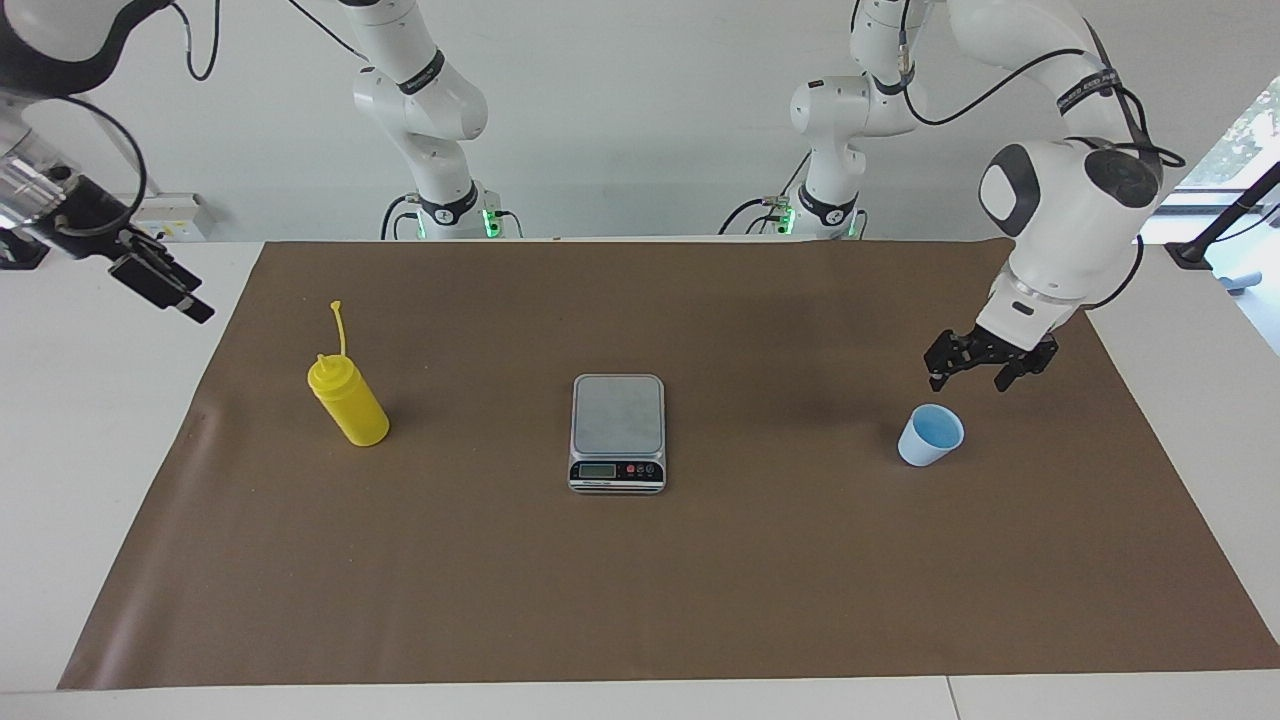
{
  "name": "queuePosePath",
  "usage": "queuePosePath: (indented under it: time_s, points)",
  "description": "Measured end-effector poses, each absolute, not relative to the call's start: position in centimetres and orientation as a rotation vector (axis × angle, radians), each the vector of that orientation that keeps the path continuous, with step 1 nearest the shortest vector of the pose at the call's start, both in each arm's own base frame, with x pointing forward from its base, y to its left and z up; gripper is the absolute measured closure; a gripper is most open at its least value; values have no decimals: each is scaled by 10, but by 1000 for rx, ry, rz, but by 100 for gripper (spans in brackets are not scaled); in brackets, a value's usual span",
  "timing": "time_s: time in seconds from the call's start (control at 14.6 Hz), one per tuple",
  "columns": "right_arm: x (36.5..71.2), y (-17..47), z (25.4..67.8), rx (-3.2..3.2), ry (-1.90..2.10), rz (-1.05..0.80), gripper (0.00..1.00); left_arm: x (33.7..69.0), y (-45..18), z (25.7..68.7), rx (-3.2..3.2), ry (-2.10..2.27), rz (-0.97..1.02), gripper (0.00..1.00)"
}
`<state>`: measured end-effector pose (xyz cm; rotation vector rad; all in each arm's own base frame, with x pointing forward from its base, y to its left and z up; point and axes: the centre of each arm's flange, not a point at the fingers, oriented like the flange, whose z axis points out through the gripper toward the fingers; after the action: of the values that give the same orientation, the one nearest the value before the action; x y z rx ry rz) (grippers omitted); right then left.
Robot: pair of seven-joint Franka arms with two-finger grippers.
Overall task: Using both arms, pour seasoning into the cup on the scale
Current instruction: 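Grasp the blue cup with the left gripper while the right gripper opens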
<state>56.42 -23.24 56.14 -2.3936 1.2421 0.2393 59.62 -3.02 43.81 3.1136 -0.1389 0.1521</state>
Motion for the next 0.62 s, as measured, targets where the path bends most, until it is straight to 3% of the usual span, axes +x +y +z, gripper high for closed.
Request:
queuePosePath:
  time_s: [0.27, 0.62]
  points:
    - [569, -296, 504, -2124, 1410, 352, 0, 595, -19, 385, 3117, -107, 203, 1]
    - [557, -355, 409, -1765, 1522, 571, 0, 594, 5, 351, 3120, -50, 266, 6]
